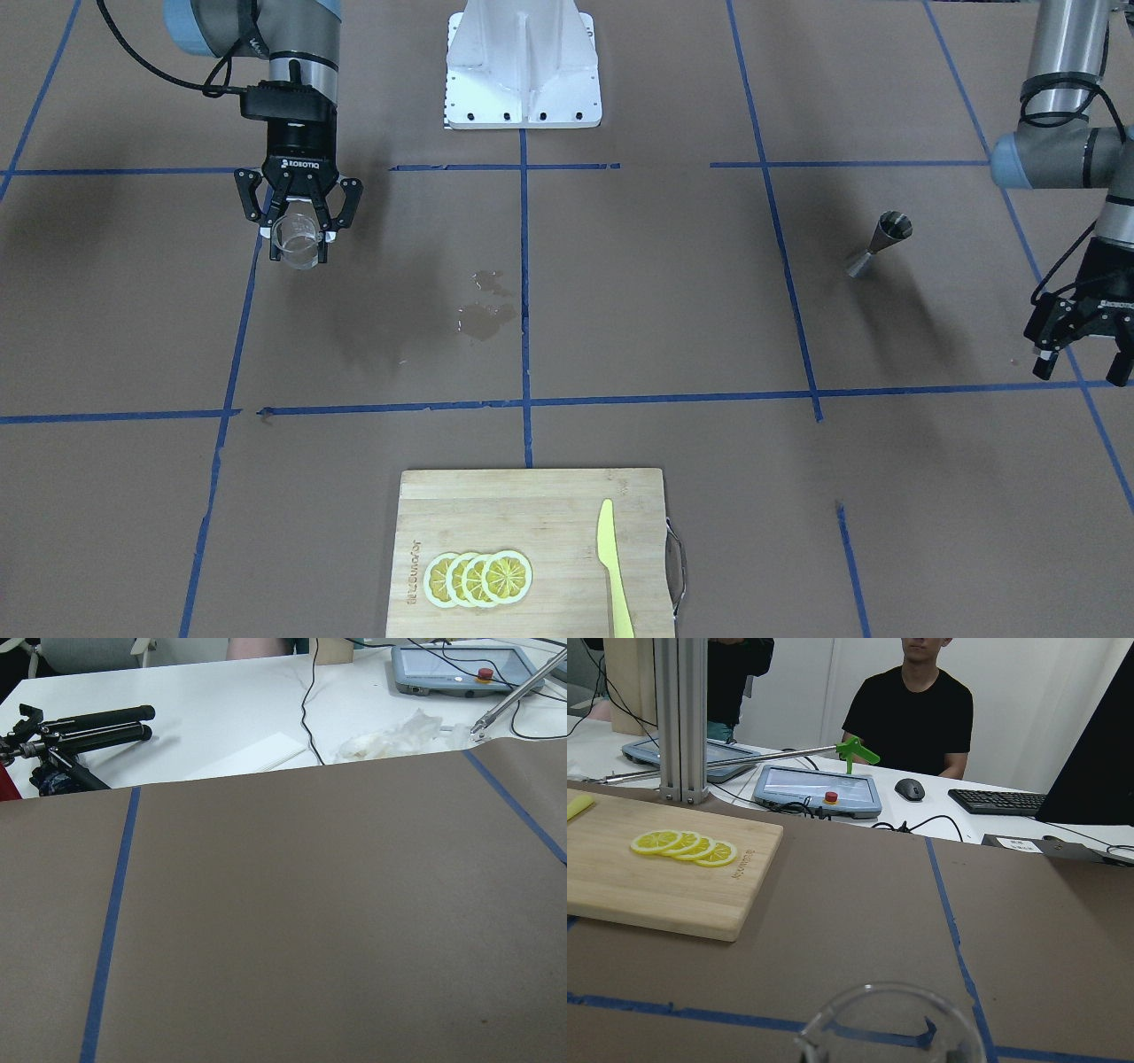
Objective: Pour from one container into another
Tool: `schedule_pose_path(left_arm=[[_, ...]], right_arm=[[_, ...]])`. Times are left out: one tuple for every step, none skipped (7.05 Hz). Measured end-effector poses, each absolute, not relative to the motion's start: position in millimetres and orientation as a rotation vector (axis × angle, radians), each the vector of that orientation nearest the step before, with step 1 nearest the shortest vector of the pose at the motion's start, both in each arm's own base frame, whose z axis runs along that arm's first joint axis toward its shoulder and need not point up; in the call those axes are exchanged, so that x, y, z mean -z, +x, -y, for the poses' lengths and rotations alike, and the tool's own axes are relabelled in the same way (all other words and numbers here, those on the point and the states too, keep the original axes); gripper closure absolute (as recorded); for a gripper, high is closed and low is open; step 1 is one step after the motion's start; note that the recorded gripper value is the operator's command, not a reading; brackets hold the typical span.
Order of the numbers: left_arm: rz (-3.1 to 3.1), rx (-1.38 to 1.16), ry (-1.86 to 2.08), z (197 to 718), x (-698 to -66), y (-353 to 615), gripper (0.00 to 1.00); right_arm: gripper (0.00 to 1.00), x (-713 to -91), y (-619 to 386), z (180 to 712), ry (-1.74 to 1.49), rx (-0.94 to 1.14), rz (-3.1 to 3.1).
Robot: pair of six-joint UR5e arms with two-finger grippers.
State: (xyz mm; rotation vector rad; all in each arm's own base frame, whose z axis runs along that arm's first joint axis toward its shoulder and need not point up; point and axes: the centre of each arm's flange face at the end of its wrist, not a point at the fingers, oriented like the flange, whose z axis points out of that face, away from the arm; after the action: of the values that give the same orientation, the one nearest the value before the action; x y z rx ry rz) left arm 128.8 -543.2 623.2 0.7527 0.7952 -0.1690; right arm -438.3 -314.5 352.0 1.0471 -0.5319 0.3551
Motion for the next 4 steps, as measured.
schedule_pose_path(left_arm=[[-0.816, 0.158, 0.702, 551.8, -618.6, 122.0, 0.0], [-0.83, 0.15, 0.683, 554.2, -614.5, 119.3, 0.0], [-0.839, 0.142, 0.681, 553.4, -610.1, 117.9, 0.0], [-0.844, 0.137, 0.682, 551.6, -606.5, 117.2, 0.0]], right_arm=[[1.0, -362.1, -443.8, 315.4, 1.037, -0.387, 0.546], [1.0, -382.0, -451.1, 317.3, 1.036, -0.413, 0.578], [1.0, -414.7, -459.4, 319.8, 1.05, -0.417, 0.618], [1.0, -444.3, -461.3, 320.9, 1.084, -0.401, 0.651]])
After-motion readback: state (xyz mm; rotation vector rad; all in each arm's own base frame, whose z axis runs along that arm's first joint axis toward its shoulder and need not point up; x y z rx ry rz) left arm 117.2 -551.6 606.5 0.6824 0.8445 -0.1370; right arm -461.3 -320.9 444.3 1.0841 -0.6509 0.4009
